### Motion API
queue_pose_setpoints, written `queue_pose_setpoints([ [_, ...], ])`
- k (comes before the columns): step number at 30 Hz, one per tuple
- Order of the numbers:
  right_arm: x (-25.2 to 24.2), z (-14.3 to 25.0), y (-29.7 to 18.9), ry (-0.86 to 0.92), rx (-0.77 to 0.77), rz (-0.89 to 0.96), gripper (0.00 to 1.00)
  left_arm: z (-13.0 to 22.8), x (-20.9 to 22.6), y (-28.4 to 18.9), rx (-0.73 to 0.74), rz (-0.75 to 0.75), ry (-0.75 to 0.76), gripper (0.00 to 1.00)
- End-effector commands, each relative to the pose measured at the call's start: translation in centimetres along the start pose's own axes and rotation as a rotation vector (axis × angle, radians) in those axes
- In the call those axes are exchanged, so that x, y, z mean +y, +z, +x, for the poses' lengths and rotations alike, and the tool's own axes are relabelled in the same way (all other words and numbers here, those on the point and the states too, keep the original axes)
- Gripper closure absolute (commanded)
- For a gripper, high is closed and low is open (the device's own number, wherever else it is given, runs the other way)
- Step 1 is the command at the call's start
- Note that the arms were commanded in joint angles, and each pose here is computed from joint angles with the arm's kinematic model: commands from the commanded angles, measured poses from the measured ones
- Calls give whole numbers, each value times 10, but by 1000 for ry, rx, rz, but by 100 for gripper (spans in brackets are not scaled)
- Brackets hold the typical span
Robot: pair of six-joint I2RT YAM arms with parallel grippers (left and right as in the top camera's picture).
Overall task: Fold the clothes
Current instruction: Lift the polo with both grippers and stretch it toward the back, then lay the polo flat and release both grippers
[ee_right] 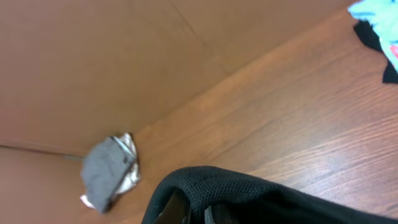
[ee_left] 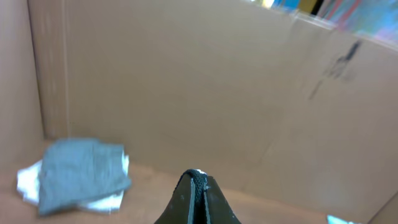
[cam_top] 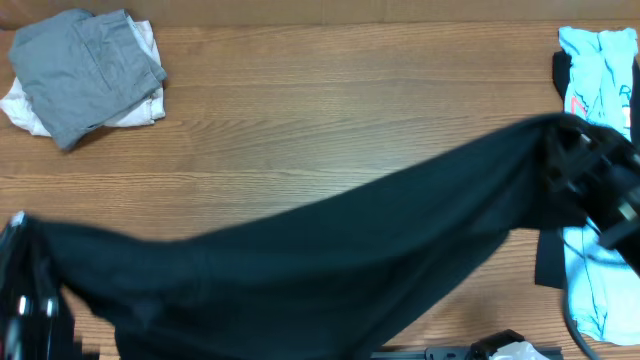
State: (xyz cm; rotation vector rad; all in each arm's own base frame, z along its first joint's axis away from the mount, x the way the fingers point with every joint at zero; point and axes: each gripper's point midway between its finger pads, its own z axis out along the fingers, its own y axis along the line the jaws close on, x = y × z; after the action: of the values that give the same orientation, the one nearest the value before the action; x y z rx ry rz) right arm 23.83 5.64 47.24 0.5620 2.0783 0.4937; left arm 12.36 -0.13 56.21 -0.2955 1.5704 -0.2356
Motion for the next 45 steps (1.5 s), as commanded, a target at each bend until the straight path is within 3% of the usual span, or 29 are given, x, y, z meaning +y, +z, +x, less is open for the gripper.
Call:
queue_pose_setpoints([
  [1,7,2,46,-24,52,69,96,28,27,81,191,-110,-30,96],
  [6,14,12,125,-44,137,156,96,76,58,182,421,-195,-34,96],
  [11,4,21,213,-26,199,249,96,154,98,293,636,-265,-50,94],
  [12,1,22,227,-23,204,260,87,173,107,313,672,-277,-53,83],
  [13,-2,25,244,-21,213,274,69,188,114,329,697,-285,-55,59],
  [14,-4,28,258,-26,226,280,46,207,123,347,728,-291,-56,28],
  [15,-8,33,272,-29,241,291,23,226,130,363,760,-294,-62,18],
  [16,-11,37,281,-32,254,304,0,245,135,375,791,-296,-68,17],
  [19,-26,59,311,-110,333,351,0,314,149,393,957,-285,-116,0],
  [22,-38,71,316,-152,384,396,0,343,155,387,1053,-303,-138,1],
  [25,-44,74,313,-154,405,416,0,346,155,381,1080,-307,-139,11],
  [27,-48,76,309,-156,422,432,0,337,146,373,1085,-283,-148,12],
  [31,-63,85,297,-166,483,487,0,310,124,347,1093,-222,-148,26],
  [34,-66,89,293,-194,514,495,0,291,105,319,1111,-177,-133,26],
  [39,-70,88,291,-193,521,507,0,272,68,284,1128,-77,-43,34],
  [45,-88,76,289,-154,516,541,0,264,28,245,1159,-1,44,34],
])
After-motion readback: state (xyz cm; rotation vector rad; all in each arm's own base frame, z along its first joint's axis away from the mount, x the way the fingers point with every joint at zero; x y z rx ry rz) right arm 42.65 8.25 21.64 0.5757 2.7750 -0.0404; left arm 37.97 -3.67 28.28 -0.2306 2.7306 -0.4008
